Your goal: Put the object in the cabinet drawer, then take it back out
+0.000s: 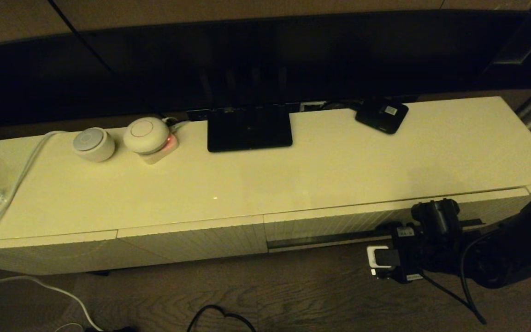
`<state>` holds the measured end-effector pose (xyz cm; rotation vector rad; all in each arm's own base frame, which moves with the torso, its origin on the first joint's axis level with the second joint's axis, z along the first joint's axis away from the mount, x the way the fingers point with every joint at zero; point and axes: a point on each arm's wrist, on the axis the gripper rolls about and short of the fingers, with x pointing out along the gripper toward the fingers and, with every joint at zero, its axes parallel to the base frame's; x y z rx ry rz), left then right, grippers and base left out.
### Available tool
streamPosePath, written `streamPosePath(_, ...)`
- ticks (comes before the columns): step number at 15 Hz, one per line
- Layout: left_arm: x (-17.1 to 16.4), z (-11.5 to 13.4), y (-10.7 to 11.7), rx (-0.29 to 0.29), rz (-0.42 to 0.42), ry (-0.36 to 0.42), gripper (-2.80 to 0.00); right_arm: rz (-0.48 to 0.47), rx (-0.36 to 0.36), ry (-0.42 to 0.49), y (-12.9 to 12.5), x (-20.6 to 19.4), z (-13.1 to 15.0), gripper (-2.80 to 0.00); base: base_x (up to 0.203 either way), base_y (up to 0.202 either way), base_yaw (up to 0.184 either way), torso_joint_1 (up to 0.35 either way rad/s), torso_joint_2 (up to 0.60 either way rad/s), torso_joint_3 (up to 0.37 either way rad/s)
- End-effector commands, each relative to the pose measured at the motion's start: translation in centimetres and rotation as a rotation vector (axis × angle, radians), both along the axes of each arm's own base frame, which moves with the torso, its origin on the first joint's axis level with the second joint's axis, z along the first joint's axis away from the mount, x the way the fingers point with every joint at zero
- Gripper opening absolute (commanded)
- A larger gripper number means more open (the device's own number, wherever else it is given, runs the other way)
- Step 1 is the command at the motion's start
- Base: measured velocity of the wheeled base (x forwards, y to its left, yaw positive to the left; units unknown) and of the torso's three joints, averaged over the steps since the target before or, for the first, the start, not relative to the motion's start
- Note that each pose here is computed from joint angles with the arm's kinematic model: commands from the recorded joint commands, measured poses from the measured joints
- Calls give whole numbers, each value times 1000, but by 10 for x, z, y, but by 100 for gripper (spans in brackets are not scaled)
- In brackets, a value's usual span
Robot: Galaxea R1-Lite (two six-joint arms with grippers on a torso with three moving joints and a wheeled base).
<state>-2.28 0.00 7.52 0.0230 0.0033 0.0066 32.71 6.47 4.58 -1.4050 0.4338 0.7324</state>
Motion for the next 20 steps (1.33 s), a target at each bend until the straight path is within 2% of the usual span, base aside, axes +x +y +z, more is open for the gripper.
streamPosePath(1,0,-1,0,0,1,3,-280,4,-8,12,0,2,-6,0,0,0,0,0,0,0)
streamPosePath(12,0,-1,0,0,1,3,-280,2,-17,42,0,4,-21,0,0,0,0,0,0,0)
streamPosePath(20,0,-1,0,0,1,3,-280,27,-10,110,-1,-20,-27,0,0,0,0,0,0,0)
